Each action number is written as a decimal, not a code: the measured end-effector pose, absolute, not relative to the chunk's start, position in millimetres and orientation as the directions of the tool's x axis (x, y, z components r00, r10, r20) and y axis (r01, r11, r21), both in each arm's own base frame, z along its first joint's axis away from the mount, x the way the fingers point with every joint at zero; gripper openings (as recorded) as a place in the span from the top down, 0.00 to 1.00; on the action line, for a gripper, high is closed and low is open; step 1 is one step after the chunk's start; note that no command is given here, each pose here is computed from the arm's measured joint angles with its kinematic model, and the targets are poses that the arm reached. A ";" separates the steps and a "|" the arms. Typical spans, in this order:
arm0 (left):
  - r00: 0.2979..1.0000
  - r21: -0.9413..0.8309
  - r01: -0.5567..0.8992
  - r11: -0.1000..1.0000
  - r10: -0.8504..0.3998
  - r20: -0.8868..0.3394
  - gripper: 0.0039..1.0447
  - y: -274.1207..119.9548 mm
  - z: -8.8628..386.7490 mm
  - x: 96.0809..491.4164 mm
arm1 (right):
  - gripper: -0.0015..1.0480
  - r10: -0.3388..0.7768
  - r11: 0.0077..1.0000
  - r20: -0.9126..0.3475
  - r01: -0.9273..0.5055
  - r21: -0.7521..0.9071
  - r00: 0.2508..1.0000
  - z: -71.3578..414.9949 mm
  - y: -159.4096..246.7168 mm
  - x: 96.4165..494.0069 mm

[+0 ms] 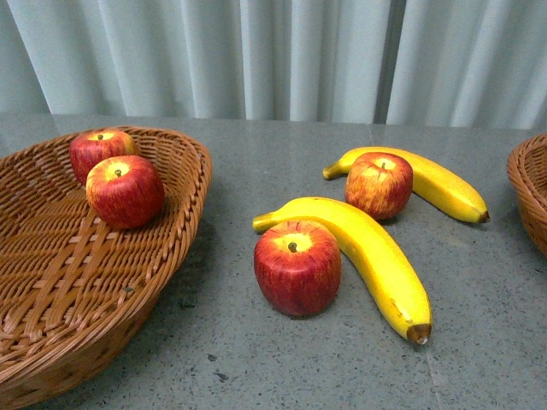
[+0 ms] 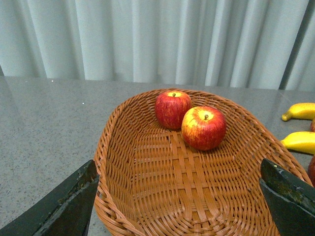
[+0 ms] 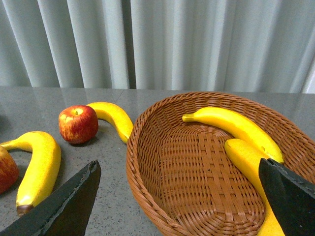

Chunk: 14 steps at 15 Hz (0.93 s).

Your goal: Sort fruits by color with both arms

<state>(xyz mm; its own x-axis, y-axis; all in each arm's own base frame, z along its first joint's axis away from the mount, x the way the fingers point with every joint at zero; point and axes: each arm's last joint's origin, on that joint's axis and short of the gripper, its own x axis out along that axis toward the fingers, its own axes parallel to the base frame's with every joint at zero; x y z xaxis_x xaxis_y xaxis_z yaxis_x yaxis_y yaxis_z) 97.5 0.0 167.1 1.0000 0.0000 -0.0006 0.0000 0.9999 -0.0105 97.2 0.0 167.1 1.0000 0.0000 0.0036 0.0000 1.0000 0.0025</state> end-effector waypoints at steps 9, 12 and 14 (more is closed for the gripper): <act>1.000 -0.010 0.000 1.000 0.000 -0.001 0.06 0.0 167.1 97.5 | 0.06 0.000 1.000 0.004 0.000 0.003 1.000 167.1 0.0 97.2; 1.000 -0.010 0.000 1.000 0.000 -0.001 0.06 0.0 167.1 97.5 | 0.06 0.000 1.000 0.004 0.000 0.002 1.000 167.1 0.0 97.2; 1.000 -0.010 0.000 1.000 0.000 -0.001 0.06 0.0 167.1 97.5 | 0.06 0.000 1.000 0.004 0.000 0.003 1.000 167.1 0.0 97.2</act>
